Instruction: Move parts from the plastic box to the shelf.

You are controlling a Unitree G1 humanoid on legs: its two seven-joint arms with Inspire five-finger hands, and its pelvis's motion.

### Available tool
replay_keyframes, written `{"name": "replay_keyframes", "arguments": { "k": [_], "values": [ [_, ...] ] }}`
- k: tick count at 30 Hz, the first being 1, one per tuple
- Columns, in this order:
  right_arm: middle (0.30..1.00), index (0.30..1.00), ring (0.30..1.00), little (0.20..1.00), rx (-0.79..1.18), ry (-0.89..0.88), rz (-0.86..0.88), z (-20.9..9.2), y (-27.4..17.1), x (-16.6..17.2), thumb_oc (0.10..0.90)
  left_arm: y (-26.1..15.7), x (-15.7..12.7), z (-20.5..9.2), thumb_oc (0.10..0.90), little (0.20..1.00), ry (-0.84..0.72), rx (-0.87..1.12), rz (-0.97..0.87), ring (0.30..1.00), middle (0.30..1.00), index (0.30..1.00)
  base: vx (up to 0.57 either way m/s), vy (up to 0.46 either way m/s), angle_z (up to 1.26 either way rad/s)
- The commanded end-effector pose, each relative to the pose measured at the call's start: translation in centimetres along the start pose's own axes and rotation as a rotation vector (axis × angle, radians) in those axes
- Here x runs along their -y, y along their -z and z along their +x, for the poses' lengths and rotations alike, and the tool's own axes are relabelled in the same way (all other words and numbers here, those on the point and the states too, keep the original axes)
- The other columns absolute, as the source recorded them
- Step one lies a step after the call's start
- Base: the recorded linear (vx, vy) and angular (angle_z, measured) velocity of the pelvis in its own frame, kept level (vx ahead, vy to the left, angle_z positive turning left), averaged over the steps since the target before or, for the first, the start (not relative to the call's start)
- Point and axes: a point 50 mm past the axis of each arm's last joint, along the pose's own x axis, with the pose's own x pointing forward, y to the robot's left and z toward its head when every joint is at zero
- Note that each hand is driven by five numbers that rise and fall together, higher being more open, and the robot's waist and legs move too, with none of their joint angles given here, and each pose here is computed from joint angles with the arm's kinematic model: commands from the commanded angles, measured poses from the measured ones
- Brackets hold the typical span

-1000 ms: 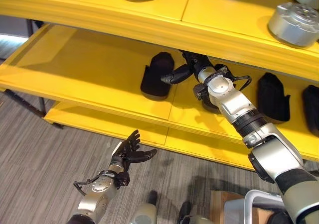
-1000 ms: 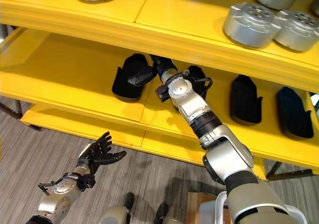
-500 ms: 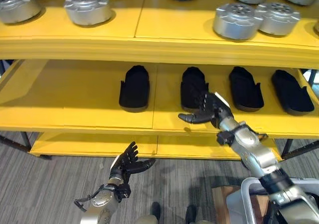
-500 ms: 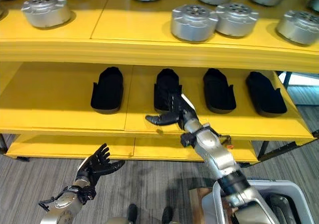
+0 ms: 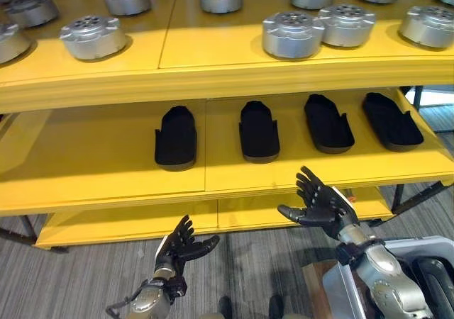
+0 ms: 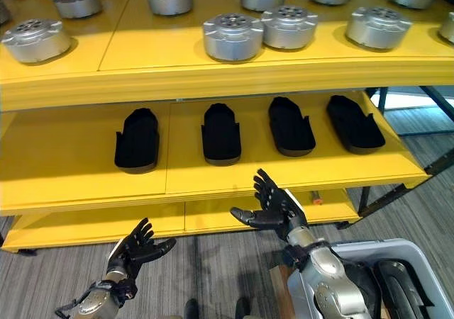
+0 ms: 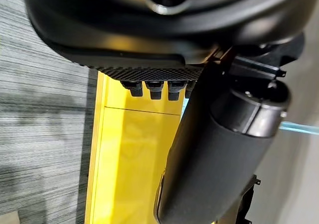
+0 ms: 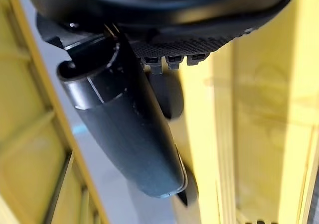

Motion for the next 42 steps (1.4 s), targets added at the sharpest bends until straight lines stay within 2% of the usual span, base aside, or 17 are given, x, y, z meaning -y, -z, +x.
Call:
{"name": "replay_keyframes", "arguments": {
  "k": [1, 8, 17, 27, 36, 42],
  "values": [
    [1.000, 1.000, 1.000, 1.000, 0.211, -0.127, 0.044, 0.2, -3.3, -1.8, 0.900, -3.8, -2.3, -0.5, 0.900, 1.000, -0.036, 0.189, 0.067, 1.000, 1.000, 1.000, 0.00, -0.012, -0.17],
    [1.000, 1.000, 1.000, 1.000, 0.162, -0.108, 0.096, 0.2, -1.8, -1.6, 0.900, -4.0, -2.8, -0.5, 0.900, 1.000, -0.078, 0.209, 0.036, 1.000, 1.000, 1.000, -0.02, -0.037, -0.13],
    [1.000, 1.000, 1.000, 1.000, 0.228, -0.192, 0.045, 1.6, -4.0, -2.6, 0.900, -4.9, -2.4, -0.3, 0.900, 1.000, -0.107, 0.275, -0.046, 1.000, 1.000, 1.000, -0.10, -0.193, -0.02],
    [1.000, 1.000, 1.000, 1.000, 0.221, -0.175, 0.037, 2.0, -4.2, -2.1, 0.900, -4.6, -1.7, 0.1, 0.900, 1.000, -0.066, 0.265, -0.035, 1.000, 1.000, 1.000, -0.18, -0.122, 0.14],
    [1.000, 1.000, 1.000, 1.000, 0.200, -0.105, 0.114, 1.4, -2.6, -1.9, 0.900, -4.9, 0.0, 0.3, 0.900, 1.000, -0.022, 0.285, -0.072, 1.000, 1.000, 1.000, -0.14, 0.152, 0.05],
    [1.000, 1.000, 1.000, 1.000, 0.198, -0.075, 0.129, 1.2, -2.1, -1.7, 0.900, -5.5, 0.1, 0.5, 0.900, 1.000, 0.005, 0.297, -0.020, 1.000, 1.000, 1.000, -0.28, 0.251, 0.14]
  ]
}}
